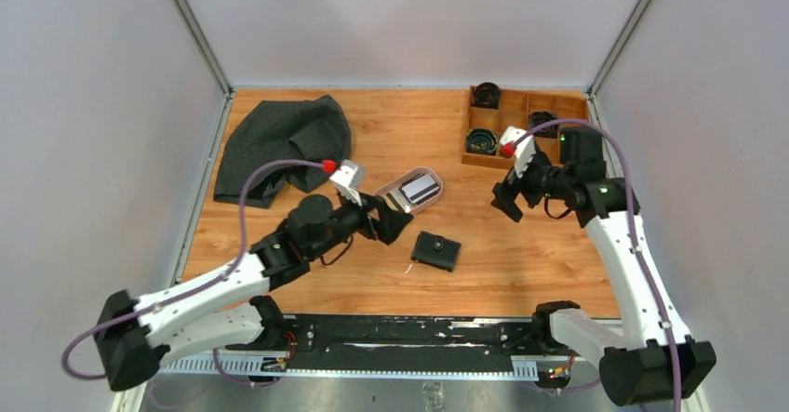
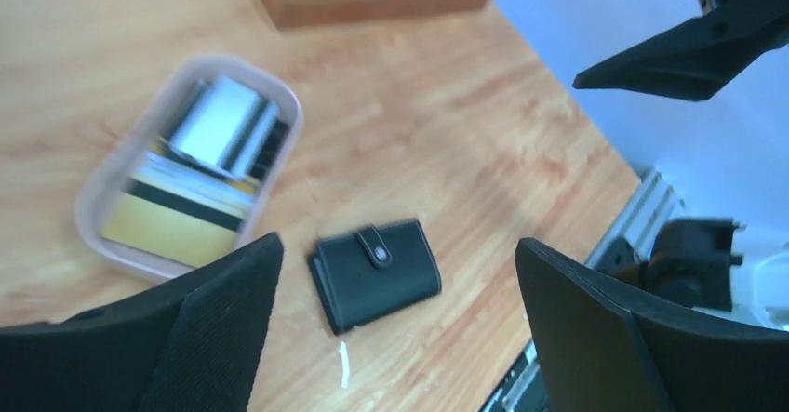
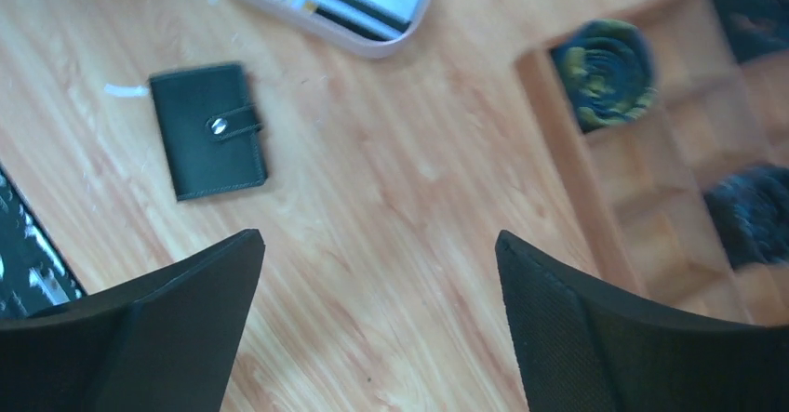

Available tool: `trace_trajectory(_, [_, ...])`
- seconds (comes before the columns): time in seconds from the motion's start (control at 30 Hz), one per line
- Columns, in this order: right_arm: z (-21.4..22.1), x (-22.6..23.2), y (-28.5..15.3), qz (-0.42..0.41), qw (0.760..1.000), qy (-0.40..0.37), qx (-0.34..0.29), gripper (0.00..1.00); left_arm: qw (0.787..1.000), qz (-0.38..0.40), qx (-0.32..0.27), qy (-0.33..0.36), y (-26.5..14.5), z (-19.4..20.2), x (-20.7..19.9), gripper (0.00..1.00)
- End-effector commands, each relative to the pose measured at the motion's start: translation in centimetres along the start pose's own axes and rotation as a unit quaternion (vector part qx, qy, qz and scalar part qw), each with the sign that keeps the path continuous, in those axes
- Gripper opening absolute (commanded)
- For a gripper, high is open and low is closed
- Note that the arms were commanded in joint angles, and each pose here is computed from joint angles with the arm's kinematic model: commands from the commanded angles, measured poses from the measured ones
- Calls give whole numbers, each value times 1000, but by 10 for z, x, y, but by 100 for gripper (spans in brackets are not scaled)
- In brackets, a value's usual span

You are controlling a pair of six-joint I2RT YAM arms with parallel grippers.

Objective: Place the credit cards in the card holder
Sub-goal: Reset both arms

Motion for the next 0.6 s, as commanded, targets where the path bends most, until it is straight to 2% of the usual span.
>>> trace_trajectory(0.0, [-29,-10,-45,98,991,83,-35,100,988,-116,-15,105,-53,-53,16,100])
trace_trajectory(0.1, [-44,-13,-65,139,983,107,-48,100,985,-120,-42,118,-84,-92,10,100])
trace_trajectory(0.23, [-69,-8,-87,135,982,107,-83,100,985,-103,-57,123,-109,-137,-6,100])
trace_trajectory(0.37, [-86,2,-104,126,979,114,-111,98,986,-88,-54,127,-124,-162,-22,100])
trace_trajectory(0.57, [-107,12,-133,159,967,143,-136,100,989,-54,-71,115,-145,-177,-40,100])
Point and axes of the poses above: each gripper's point midway between its finger pads, its own y axis out along the fingers, its own x axis along the line the jaws close on, z = x × y, the point moved 9 cm from there along -y, back along the fingers, and after that the axes turned 1 degree about y, right-handed, at the moved point
